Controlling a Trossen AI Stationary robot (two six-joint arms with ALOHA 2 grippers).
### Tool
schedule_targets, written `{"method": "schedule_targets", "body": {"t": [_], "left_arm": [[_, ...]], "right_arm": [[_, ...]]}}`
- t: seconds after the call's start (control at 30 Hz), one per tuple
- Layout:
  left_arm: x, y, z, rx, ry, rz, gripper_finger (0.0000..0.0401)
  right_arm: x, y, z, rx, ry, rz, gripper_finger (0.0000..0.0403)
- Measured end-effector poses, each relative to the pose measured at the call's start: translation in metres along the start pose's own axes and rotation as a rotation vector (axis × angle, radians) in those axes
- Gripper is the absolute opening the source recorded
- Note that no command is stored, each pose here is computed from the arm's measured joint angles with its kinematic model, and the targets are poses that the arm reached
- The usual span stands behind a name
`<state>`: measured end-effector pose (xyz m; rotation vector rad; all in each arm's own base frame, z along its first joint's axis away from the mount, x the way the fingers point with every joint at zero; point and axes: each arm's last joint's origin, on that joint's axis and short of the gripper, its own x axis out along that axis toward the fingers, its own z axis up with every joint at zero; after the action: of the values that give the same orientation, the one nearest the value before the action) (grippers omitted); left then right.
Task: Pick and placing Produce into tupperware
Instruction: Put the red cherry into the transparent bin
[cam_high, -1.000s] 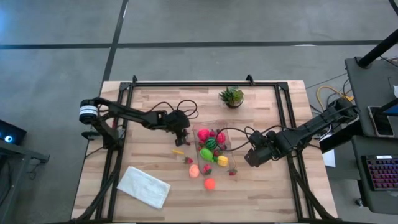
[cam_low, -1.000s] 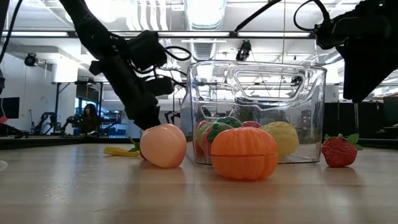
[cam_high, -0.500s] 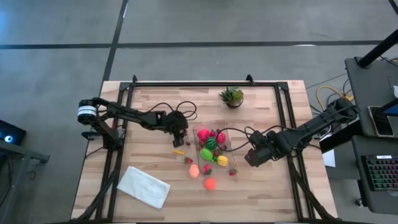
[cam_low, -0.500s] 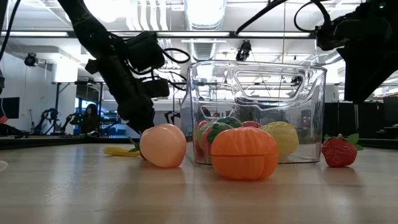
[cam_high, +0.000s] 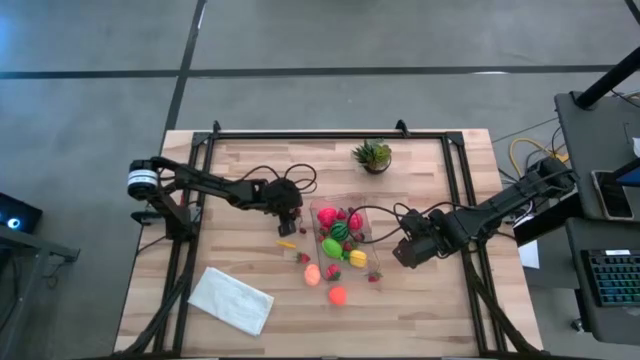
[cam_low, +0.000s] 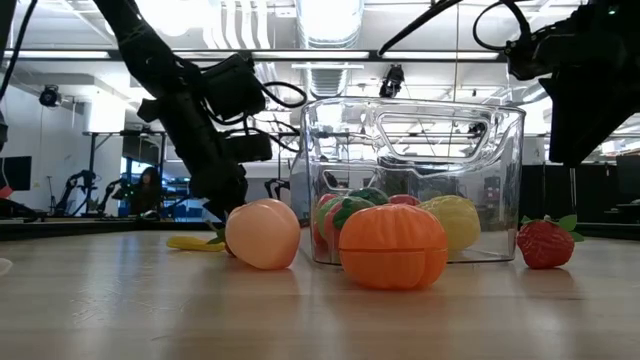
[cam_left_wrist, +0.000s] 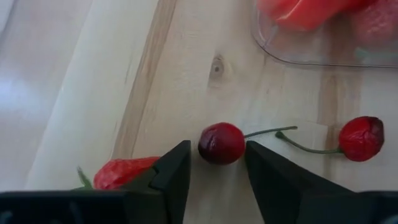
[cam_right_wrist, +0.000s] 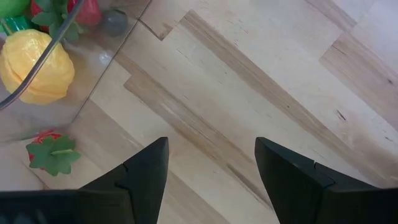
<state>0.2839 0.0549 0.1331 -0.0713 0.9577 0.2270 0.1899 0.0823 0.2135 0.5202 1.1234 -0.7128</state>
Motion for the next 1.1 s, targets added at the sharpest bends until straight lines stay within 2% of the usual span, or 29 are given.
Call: {"method": "schedule_targets", "body": {"t": [0.27,0.67,0.87,1.0,1.1], "left_arm": [[0.0,0.0,0.001,-0.008,-0.002,-0.003,0.0085],[-0.01,0.001,0.013,-0.014,-0.05,0.01,0.0081],[-0.05,0.002,0.016,-0.039,-0.061,0.119,0.0081],[-0.099,-0.003,0.033,-0.152,-0.258,0.091,0.0081],[-0.129,-0.009,0.044,-0.163,-0.457,0.02,0.0081]], "right_arm": [[0.0,0.0,0.0,0.0,0.0,0.0,0.0231],[0.0,0.0,0.0,0.004,0.001,0.0,0.0231],[0.0,0.0,0.0,0.004,0.002,0.0,0.0231],[0.0,0.0,0.0,0.003,0.002,0.0,0.0231],[0.0,0.0,0.0,0.002,0.0,-0.002,0.0231]]}}
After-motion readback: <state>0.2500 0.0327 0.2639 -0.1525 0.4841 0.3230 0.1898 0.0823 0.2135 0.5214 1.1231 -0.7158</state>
